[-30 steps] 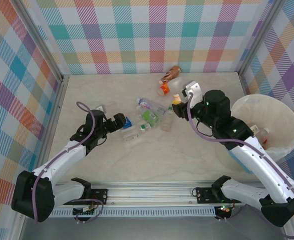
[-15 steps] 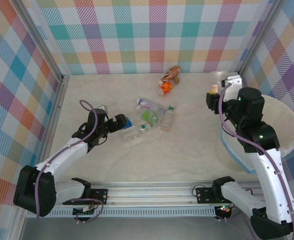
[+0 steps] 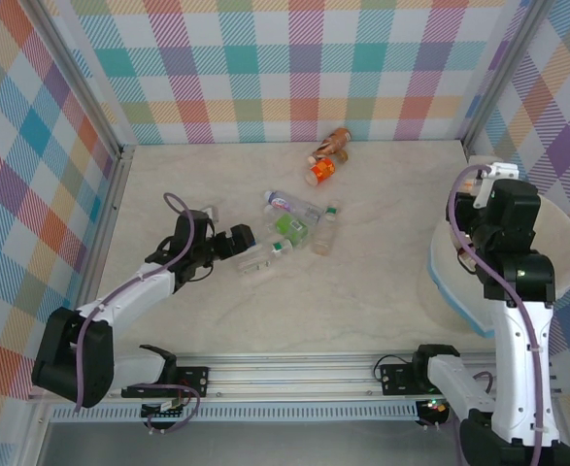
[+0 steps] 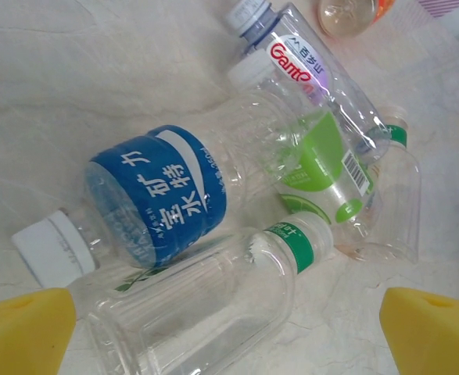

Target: Put the plastic bottles in the bin

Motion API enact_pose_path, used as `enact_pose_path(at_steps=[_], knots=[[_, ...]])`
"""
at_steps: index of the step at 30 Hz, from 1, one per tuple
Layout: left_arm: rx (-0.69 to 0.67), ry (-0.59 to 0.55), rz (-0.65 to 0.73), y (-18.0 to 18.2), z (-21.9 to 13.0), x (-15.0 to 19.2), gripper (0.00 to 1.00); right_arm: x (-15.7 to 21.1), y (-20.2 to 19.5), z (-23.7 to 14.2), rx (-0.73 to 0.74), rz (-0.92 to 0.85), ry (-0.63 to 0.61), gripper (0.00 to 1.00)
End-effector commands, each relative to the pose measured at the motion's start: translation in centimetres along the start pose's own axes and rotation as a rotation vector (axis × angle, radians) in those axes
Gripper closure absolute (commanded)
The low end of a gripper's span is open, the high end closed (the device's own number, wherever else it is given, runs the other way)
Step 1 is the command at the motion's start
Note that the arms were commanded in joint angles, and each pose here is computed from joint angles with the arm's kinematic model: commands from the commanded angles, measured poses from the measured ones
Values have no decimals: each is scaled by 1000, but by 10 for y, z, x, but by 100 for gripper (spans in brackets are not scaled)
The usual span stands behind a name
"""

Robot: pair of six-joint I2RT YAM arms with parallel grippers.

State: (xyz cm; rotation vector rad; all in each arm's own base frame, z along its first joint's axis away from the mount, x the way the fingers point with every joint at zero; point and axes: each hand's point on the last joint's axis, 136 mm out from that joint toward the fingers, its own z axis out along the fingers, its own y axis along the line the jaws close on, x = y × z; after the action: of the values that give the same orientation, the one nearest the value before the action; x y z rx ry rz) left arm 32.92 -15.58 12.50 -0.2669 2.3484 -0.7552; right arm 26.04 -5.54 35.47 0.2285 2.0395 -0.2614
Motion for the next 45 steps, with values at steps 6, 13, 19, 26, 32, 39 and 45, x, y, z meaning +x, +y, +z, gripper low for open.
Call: enact_pose_path(at_steps=[6,13,19,26,32,39,45], knots=[[67,30,21,-12,10,-5,0,40,-42,15,195,154,85,41],[73,93,26,-15,23,10,0,68,-40,32,203,192,169,32],[75,159,52,-21,27,29,0,77,-20,42,92,192,195,13],[105,199,83,-37,27,46,0,53,-14,22,34,233,102,5],[31,252,165,-30,24,67,0,27,-3,-7,-65,248,-3,0],[-138,261,353,-13,18,79,0,2,22,-32,-238,219,-75,0],[-272,275,490,-3,23,93,0,-4,13,-41,-205,256,-148,0]])
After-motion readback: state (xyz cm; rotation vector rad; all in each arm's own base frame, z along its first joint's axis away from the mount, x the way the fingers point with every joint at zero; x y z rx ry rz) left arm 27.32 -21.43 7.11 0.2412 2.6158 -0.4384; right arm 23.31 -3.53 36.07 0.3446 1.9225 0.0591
